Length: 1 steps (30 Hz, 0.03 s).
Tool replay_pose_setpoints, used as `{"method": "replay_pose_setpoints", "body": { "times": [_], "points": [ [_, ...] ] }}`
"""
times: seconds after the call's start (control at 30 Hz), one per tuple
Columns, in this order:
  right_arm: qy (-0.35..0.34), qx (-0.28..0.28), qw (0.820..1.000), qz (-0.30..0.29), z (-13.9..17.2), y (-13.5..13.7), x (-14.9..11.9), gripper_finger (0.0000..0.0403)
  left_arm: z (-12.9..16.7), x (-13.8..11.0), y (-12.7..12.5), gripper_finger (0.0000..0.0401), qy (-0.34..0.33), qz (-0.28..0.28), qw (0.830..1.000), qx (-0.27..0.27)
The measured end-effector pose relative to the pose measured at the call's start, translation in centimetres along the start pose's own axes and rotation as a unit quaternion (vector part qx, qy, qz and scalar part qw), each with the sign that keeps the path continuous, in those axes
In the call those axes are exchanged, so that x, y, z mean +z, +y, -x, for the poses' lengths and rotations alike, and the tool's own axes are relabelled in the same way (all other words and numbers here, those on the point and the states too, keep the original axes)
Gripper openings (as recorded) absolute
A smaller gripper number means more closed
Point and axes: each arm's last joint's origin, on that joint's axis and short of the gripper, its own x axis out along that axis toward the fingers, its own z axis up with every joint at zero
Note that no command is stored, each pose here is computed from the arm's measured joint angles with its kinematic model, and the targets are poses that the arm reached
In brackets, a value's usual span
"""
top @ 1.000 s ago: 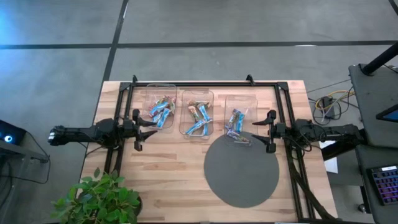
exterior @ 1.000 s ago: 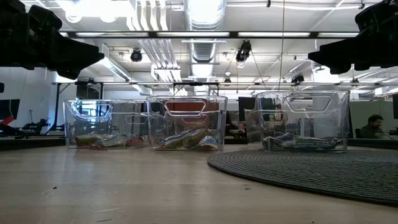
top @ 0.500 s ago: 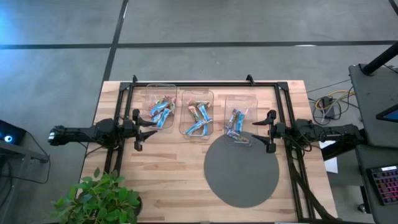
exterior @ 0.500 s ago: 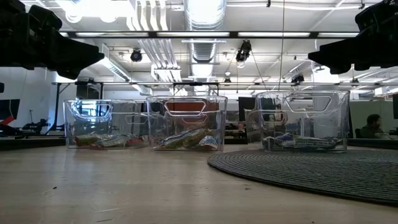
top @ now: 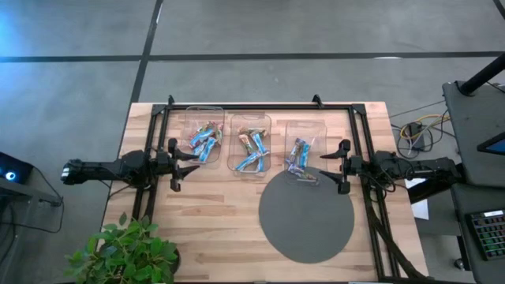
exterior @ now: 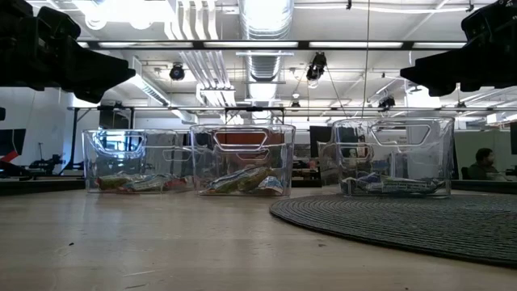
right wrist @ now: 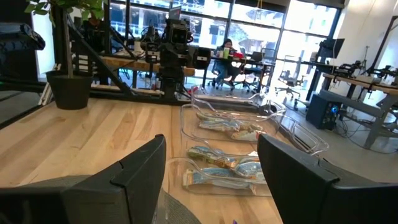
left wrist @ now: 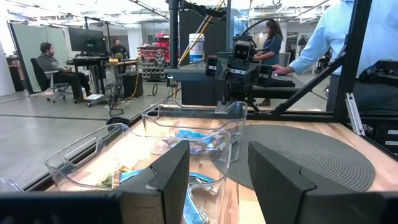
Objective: Pick and place Granola Bars by type
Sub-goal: Return to Home Position
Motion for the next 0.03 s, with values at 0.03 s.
{"method": "replay_pose_setpoints", "body": {
  "times": [0.03],
  "points": [
    [0.0,0.0,1.0,0.0,0.0,0.0,0.0,0.0244,0.0,0.0,0.0,0.0147,0.0,0.0,1.0,0.0]
  ]
}}
